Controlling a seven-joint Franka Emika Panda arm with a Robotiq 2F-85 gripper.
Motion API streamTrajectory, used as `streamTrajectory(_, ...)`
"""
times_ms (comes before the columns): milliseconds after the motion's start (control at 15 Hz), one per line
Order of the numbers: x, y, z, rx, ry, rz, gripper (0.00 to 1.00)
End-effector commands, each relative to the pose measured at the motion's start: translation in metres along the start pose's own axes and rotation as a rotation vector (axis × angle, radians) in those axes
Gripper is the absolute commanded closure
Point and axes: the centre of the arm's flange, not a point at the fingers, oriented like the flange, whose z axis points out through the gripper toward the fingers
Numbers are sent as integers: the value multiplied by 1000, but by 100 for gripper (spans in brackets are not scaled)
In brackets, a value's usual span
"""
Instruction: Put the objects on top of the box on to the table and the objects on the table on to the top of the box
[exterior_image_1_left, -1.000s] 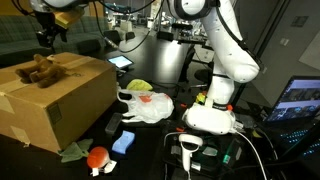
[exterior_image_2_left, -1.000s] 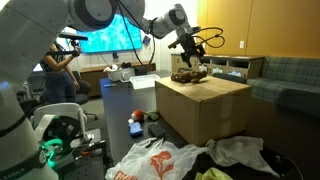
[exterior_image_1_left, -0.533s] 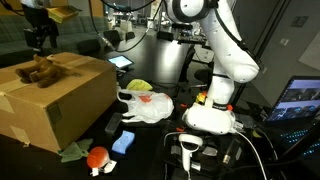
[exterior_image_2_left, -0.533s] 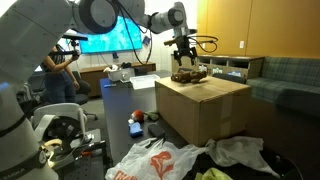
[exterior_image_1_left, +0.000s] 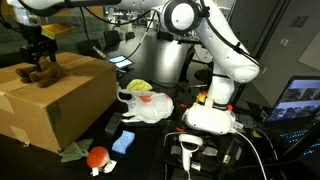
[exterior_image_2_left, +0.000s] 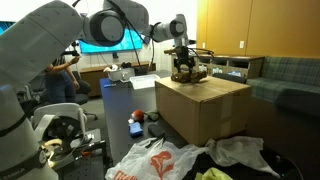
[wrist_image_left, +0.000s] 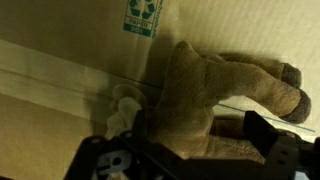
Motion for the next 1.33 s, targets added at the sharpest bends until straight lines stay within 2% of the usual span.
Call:
streamTrajectory(0,30,9,3,34,-3,55,0)
streamTrajectory(133,30,17,7,38,-11,63,0)
streamTrajectory(200,28,21,7,42,-15,57,25)
streamTrajectory(333,21,35,-2,45,-5,37,34)
streamTrajectory(600,12,60,-24,53,30,-13,66)
streamTrajectory(867,9,81,-29,56,29,-53,95)
streamTrajectory(1000,9,89,-26,55,9,-70,100)
streamTrajectory(1267,15,86,-12,82,-32,-115,100)
